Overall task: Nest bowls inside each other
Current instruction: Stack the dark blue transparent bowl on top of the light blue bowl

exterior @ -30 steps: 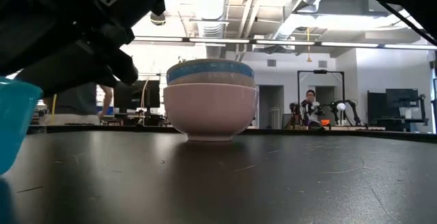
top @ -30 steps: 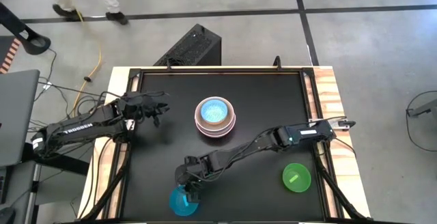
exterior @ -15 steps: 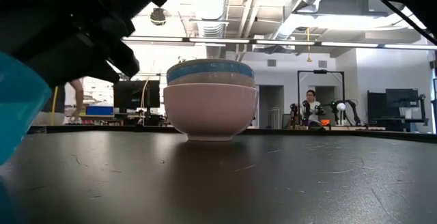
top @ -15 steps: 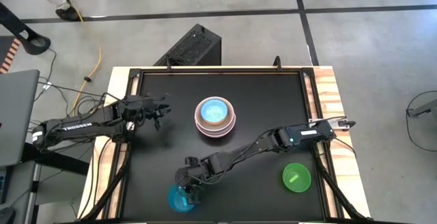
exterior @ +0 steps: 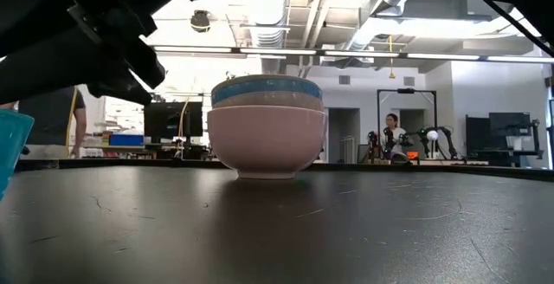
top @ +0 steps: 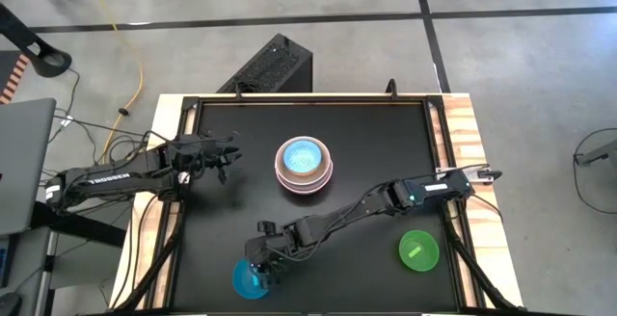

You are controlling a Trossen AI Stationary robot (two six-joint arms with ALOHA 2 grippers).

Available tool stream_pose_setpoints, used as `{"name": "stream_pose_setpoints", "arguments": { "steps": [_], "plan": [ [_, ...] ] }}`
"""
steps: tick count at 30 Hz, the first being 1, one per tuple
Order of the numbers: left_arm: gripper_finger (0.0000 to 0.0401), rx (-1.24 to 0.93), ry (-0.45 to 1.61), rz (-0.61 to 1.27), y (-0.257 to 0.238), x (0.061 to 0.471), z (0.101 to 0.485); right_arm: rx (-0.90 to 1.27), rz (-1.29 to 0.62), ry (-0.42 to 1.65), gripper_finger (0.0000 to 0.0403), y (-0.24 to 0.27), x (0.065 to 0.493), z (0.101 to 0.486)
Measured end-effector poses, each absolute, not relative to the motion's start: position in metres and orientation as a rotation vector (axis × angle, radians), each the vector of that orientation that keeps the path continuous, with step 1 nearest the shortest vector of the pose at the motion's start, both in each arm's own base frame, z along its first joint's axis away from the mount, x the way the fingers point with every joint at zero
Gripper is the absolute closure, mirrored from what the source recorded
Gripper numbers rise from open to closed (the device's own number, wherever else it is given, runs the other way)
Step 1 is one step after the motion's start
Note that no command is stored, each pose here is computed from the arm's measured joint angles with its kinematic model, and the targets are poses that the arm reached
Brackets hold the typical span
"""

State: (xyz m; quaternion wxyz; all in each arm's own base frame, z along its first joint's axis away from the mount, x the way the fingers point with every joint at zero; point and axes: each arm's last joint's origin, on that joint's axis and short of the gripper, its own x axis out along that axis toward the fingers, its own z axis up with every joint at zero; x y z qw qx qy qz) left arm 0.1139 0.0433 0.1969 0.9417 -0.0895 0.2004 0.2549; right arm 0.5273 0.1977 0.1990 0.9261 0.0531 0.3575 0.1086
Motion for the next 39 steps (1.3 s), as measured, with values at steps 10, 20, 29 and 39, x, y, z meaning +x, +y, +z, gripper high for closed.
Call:
{"name": "stream_pose_setpoints", "arguments": {
  "steps": [10, 20, 29, 39],
  "plan": [
    [0.0307, -0.183, 0.408, 0.52, 0.043, 0.114, 0.197, 0.08, 0.149, 0.73, 0.025, 0.195, 0.527, 0.198],
    [0.0307, -0.185, 0.41, 0.51, 0.043, 0.114, 0.197, 0.073, 0.107, 0.771, 0.025, 0.193, 0.525, 0.177],
    [0.0307, -0.178, 0.404, 0.388, 0.037, 0.117, 0.198, 0.135, 0.171, 0.783, 0.0266, 0.195, 0.525, 0.174],
    [0.0307, -0.095, 0.374, 0.268, 0.026, 0.122, 0.202, 0.173, 0.282, 0.827, 0.0392, 0.198, 0.523, 0.182]
  ]
}}
